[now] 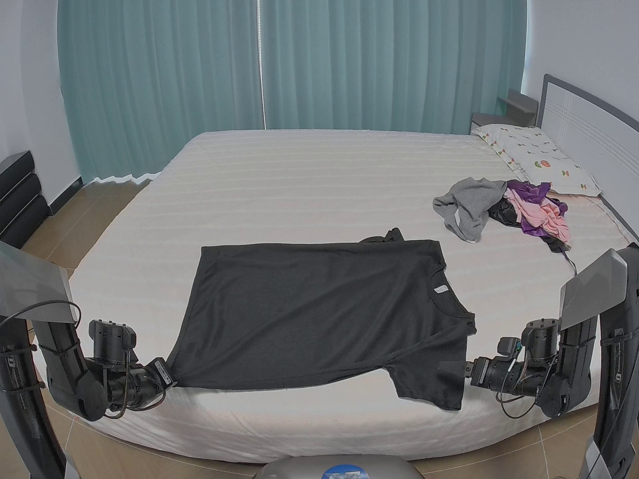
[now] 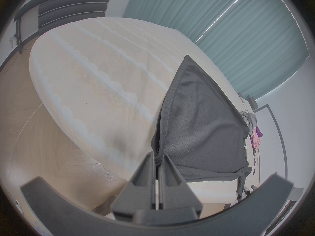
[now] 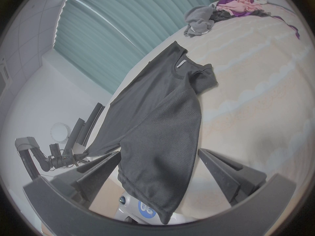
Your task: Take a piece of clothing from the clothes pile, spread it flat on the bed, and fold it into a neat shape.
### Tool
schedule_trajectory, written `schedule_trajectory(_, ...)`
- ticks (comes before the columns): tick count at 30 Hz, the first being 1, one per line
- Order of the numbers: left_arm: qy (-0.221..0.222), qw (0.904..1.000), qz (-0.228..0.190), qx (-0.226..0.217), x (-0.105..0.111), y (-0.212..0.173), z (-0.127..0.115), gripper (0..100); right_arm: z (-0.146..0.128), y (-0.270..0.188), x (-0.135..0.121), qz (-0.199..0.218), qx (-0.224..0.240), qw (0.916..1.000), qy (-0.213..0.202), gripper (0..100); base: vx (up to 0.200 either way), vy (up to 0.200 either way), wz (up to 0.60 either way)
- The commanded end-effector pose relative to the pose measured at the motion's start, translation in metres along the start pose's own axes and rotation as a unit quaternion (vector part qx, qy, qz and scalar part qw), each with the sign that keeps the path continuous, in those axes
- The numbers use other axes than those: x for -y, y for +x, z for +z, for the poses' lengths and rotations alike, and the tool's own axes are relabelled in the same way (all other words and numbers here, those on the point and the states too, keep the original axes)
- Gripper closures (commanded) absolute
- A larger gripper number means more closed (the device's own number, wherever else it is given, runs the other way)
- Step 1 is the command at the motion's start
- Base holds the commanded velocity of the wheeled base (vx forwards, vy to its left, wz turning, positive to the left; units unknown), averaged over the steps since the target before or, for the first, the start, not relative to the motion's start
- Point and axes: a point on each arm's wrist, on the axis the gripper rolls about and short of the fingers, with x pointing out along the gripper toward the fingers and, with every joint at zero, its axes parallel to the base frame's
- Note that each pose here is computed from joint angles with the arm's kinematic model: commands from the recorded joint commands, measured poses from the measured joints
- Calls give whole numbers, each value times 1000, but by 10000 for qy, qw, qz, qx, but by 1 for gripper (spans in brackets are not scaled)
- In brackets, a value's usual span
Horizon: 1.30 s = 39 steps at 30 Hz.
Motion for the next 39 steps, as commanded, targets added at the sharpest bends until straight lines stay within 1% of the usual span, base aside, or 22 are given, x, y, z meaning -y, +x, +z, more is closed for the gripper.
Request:
schedule_trajectory(1,3,10000,0,-7,0,0,0,100,-6,9,1,10,-83,9999,67,0,0,0,0)
schedule_trajectory(3,3,10000,0,-7,0,0,0,100,-6,9,1,12,-73,10000,45,0,0,0,0)
schedule_trajectory(4,-5,10000,0,-7,0,0,0,100,-7,9,1,2,-75,10000,48,100,0,0,0)
schedule_trajectory(6,3,10000,0,-7,0,0,0,100,-7,7,0,-42,-59,10000,28,100,0,0,0)
schedule_trajectory(11,7,10000,6,-23,0,-1,-1,100,-3,2,4,-302,125,9995,-10,100,0,0,0)
schedule_trajectory(18,6,10000,11,-29,-1,-2,-2,100,-2,-9,-2,-312,150,9994,-16,100,0,0,0)
schedule_trajectory(19,26,10000,32,-41,-1,-2,-3,100,-4,-22,-8,-334,118,9994,4,100,0,0,0)
schedule_trajectory(20,34,10000,32,-41,-1,-3,-3,100,-6,-25,-8,-361,80,9993,31,100,0,0,0)
schedule_trajectory(24,85,9999,52,-54,-2,-3,-4,100,-14,-42,0,-576,-77,9982,142,100,0,0,0)
schedule_trajectory(29,279,9995,117,-127,-6,-7,-7,100,-23,-59,0,-629,-283,9976,-23,100,0,0,0)
schedule_trajectory(30,357,9991,136,-161,-7,-8,-9,100,-22,-61,0,-631,-274,9976,-50,100,0,0,0)
schedule_trajectory(34,498,9984,188,-206,-9,-10,-11,100,-20,-64,3,-717,-234,9971,59,100,0,0,0)
schedule_trajectory(39,744,9962,320,-310,-17,-12,-14,100,-25,-69,2,-812,-549,9951,130,100,0,0,0)
